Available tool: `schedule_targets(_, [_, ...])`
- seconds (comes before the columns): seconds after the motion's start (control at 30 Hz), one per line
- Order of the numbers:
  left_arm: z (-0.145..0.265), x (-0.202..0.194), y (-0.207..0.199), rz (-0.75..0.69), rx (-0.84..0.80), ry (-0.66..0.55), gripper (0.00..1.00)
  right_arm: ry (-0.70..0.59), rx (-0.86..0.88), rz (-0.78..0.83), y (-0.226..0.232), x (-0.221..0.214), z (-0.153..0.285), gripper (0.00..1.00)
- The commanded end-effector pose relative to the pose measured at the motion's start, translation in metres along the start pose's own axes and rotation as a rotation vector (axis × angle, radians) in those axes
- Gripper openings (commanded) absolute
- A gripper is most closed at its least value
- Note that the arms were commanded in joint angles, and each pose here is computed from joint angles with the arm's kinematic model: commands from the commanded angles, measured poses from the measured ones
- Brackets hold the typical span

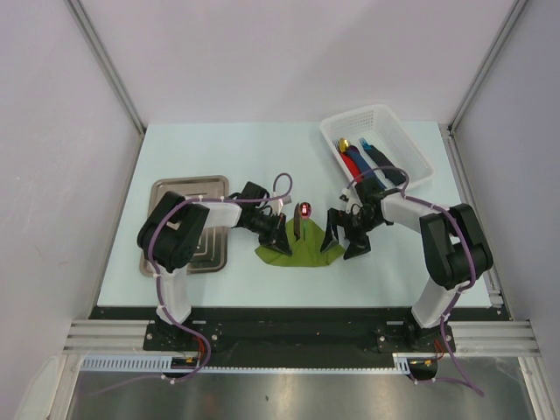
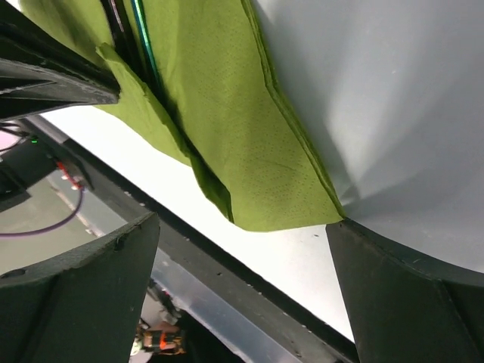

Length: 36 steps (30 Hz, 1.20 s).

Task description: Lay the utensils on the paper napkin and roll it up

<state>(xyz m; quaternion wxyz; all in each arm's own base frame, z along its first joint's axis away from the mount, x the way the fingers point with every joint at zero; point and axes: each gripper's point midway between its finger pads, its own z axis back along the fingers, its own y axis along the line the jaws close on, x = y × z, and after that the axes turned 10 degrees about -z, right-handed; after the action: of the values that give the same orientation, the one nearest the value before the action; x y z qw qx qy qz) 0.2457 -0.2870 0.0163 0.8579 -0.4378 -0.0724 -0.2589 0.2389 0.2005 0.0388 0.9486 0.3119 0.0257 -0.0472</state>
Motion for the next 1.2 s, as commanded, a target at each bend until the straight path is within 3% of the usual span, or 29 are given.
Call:
schedule_targets(0.0, [0.001, 0.015, 0.008, -0.030, 0.040, -0.035, 0.12, 0.015, 0.080, -0.038, 0.008, 0.000, -0.006, 0.98])
schedule_targets(0.43, [0.000, 0.015, 0.009, -0.026, 0.041, -0.032, 0.12, -0.064, 0.374, 0.025, 0.068, 0.015, 0.020, 0.89])
schedule_targets(0.63, [0.002, 0.014, 0.008, -0.027, 0.044, -0.027, 0.12, -0.060, 0.368, 0.077, 0.081, 0.018, 0.006, 0.84])
schedule_targets(0.8, [0.003, 0.012, 0.007, -0.032, 0.045, -0.024, 0.12, -0.055, 0.305, 0.103, 0.081, 0.022, -0.005, 0.71])
schedule_targets(1.07, [0.005, 0.012, 0.006, -0.037, 0.042, -0.030, 0.12, -0.047, 0.274, 0.130, 0.091, 0.019, -0.006, 0.65])
schedule_targets(1.17, [0.005, 0.012, 0.005, -0.036, 0.042, -0.032, 0.12, -0.029, 0.271, 0.124, 0.091, 0.019, -0.013, 0.54])
